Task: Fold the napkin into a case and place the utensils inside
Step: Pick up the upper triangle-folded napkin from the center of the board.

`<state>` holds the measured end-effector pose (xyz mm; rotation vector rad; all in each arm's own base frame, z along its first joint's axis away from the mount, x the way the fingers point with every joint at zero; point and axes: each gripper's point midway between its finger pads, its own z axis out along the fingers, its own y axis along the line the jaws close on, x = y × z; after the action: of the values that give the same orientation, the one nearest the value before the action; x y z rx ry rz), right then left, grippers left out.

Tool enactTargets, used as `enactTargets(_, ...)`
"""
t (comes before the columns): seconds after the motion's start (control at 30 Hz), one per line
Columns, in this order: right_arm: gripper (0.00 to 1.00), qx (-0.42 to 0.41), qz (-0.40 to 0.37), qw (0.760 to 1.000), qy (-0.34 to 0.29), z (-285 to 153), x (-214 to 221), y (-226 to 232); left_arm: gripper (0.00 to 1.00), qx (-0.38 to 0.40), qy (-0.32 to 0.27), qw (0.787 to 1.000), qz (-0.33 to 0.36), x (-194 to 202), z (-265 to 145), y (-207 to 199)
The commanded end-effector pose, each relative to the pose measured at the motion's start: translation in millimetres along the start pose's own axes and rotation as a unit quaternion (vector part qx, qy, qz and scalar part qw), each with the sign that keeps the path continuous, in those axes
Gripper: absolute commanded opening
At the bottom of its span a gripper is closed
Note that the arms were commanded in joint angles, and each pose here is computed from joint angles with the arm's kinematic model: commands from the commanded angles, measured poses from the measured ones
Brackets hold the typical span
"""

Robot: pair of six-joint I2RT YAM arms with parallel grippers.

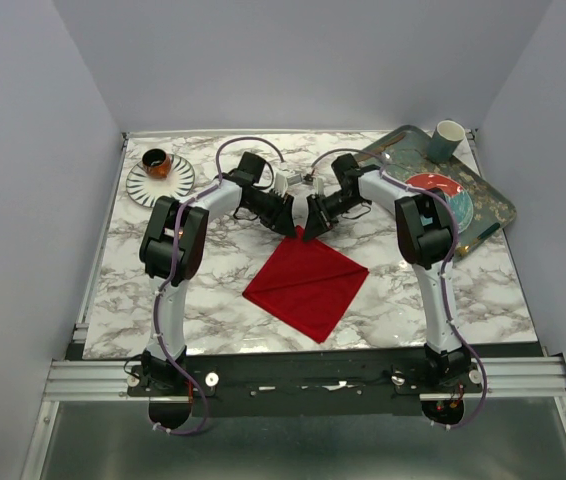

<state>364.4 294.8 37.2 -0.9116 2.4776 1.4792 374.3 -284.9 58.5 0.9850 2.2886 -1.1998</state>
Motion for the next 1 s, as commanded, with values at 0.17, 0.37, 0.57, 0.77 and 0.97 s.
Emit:
enactTargets(0.17,0.31,-0.019,-0.039,0.999,-0.015,-0.2,-4.4,13.2,0.64,0.013,-0.002,1.000,0.021,-2.0,-2.1,2.6)
enactTargets(0.37,0.31,-0.028,-0.047,0.998,-0.021,-2.1,-5.0,18.4,0.64,0.018,0.006,1.000,0.013,0.6,4.4,9.2)
enactTargets(0.57,0.31,-0.038,-0.058,0.997,-0.027,-4.1,-7.6,24.9,0.64,0.025,0.004,1.000,0.006,-0.2,5.0,16.8)
enactTargets(0.77,0.31,-0.044,-0.070,0.996,-0.032,-6.9,-10.2,30.9,0.63,0.069,-0.011,0.996,0.049,-7.3,-0.9,3.4)
enactTargets(0.97,0.31,-0.048,-0.075,0.995,-0.036,-8.6,-14.0,34.7,0.59,0.087,-0.008,0.994,0.066,-11.1,-0.9,1.3)
